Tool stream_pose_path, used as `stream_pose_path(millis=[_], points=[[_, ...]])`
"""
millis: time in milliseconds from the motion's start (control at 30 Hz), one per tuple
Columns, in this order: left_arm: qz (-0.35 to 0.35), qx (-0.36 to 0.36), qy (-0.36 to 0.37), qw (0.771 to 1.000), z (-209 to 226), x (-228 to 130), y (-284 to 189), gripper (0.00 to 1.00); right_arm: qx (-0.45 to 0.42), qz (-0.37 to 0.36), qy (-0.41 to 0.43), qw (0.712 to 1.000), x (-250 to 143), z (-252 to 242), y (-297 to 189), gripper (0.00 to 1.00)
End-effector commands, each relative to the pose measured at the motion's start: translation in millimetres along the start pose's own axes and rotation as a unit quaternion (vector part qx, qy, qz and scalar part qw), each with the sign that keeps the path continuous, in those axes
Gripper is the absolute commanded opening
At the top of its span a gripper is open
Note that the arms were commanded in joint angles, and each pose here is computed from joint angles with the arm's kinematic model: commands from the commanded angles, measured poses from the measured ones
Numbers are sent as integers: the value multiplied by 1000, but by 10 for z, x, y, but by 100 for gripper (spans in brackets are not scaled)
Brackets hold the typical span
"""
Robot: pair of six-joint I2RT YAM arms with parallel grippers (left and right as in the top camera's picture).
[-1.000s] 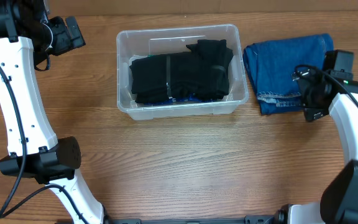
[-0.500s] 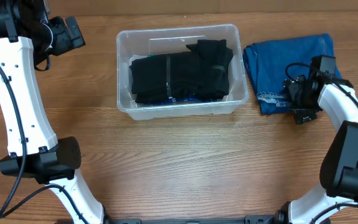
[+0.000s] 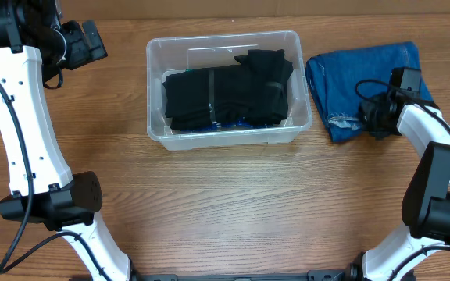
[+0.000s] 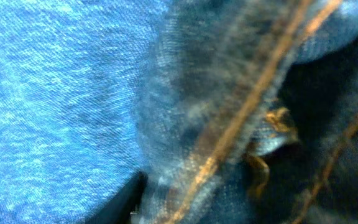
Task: Pack container
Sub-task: 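Move right gripper to the blue jeans and grasp them, then lift the folded jeans with right gripper and carry them over the bin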
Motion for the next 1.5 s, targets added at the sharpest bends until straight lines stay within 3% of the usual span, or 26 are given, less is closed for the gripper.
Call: stream_pose_path(millis=[0,133,233,333,467,833,1033,1100,1267,1467], points=[[-16,-12,10,1000,-30,-17,-163,100,-28,15,-42,999,-101,-135,153,4],[-16,-12,10,1000,-30,-17,-163,100,-22,7,-103,994,-34,-80,100,4],[-16,-12,10,1000,-30,-17,-163,100,-16,-16,-120,993,150,59,-199,4],[-16,-12,10,1000,-30,-17,-163,100,15,-73,-130,989,527,399,-956,4],[-16,-12,10,1000,-30,-17,-163,100,22,-131,-127,983,793,550,-1623,4],[-16,-12,10,1000,-30,-17,-163,100,101,-226,-99,964,891,780,-3102,4],[-16,-12,10,1000,-30,-17,-163,100,199,-283,-129,929,552,1135,-3997,4],[-16,-12,10,1000,-30,-17,-163,100,240,-280,-96,925,382,1259,-4168,4],[-16,-12,10,1000,-30,-17,-163,100,283,-241,16,928,-208,1737,-4143,4],[-16,-12,10,1000,-30,-17,-163,100,278,-283,-12,918,-1086,2448,-3923,4]])
Point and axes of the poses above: each gripper's point midway between its finger pads, its own y axis out along the fingers, its own z axis along the line the jaws close on, x = y × z, the point moved 1 cm from there along -y, back along the fingers, and after that the axes turned 11 degrees about -y, right-handed, at the moved point
